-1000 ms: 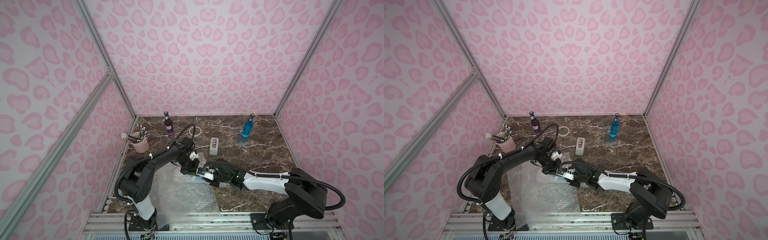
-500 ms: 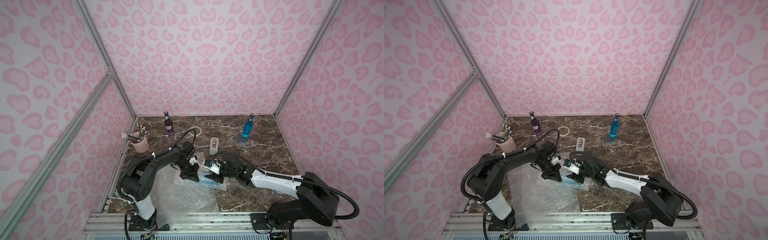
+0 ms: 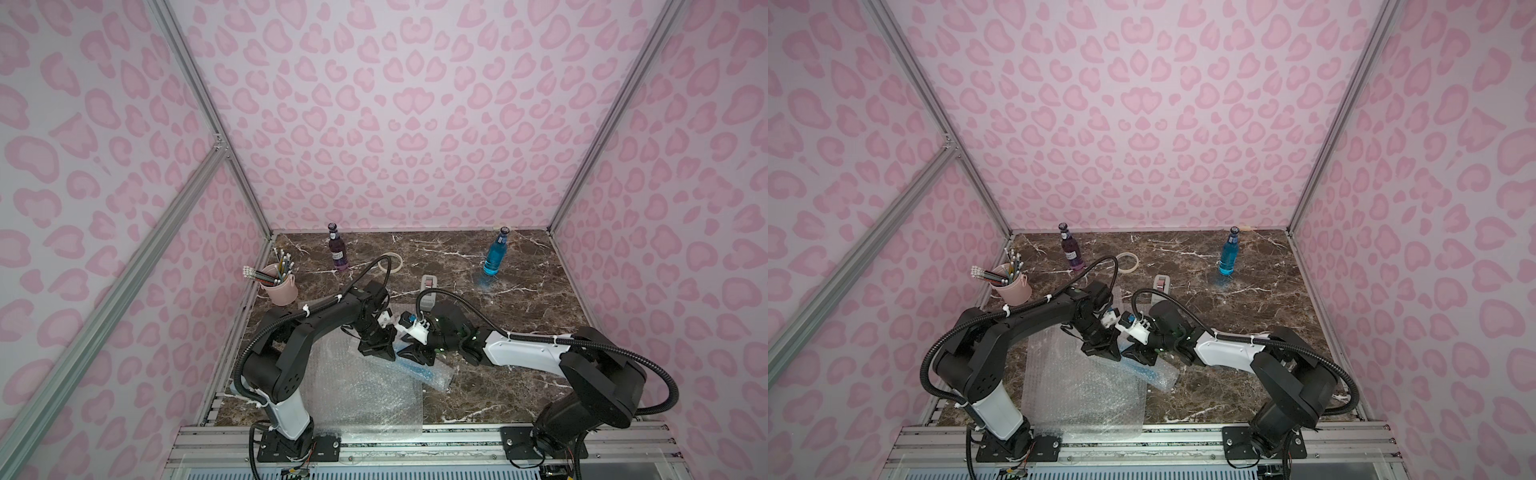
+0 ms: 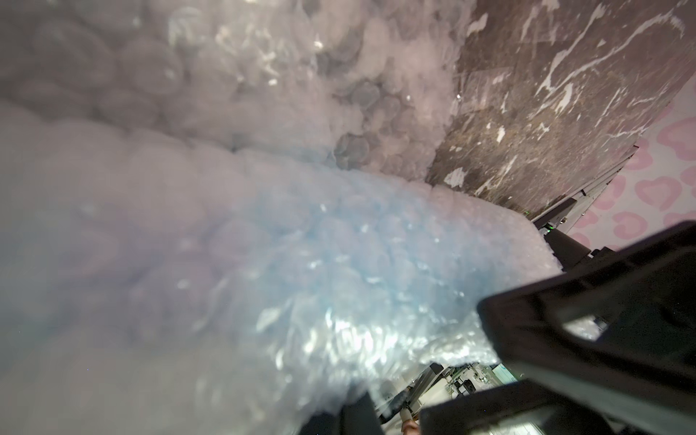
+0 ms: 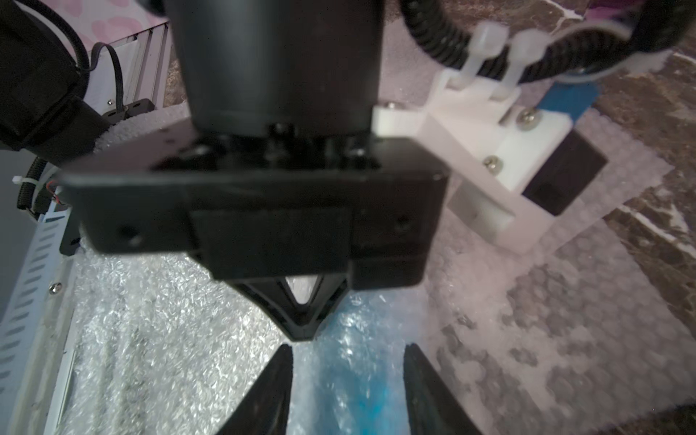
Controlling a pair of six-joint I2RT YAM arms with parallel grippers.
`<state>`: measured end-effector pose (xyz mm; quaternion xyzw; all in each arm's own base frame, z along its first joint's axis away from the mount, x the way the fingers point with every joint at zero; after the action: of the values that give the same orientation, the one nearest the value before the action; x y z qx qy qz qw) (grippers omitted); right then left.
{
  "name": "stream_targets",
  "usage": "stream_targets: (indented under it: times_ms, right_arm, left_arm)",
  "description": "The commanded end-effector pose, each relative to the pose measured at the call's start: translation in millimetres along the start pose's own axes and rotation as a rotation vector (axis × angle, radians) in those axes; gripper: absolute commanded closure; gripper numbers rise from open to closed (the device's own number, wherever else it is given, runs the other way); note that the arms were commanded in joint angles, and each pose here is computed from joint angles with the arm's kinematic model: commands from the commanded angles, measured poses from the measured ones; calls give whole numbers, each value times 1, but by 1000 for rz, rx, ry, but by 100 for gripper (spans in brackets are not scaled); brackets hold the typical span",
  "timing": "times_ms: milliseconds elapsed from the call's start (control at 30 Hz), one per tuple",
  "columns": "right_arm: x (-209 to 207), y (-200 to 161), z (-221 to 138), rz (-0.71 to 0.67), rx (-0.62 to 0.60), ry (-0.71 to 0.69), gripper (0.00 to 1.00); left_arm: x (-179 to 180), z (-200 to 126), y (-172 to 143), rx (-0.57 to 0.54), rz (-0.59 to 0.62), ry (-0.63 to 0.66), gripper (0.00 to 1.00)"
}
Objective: Wrap wine bottles in bubble wrap
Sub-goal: Stick the tape on the bubble wrap.
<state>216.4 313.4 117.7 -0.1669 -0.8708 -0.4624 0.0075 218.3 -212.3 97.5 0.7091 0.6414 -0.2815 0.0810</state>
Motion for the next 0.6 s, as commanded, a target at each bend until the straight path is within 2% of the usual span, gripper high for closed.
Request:
stream_targets:
  times_ms: [0,200,367,567]
  right_arm:
    - [-5,5,7,83,-14,-11,51]
    - [-16,-16,16,162,60,-59,59]
    - [-23,-22,14,274,40,-34,66]
    - [-21,-35,16,332,81,-31,72]
  left_arm:
    - [7,-1,21,-105,31,79,95]
    - [6,-2,23,-105,35,74,95]
    - [9,1,21,-98,31,75,94]
    - [10,0,19,-97,31,83,91]
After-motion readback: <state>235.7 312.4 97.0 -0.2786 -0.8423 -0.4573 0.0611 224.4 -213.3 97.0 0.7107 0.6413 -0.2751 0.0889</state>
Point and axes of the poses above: each gripper's point midway between its finger pads, its own z axis out along the fingers, its own x axis along the line the jaws close on, y = z × x, the point moved 5 cm from there along -z, back along the fingers, and after that the axes turned 1 degree about -z, right-handed, at the moved point
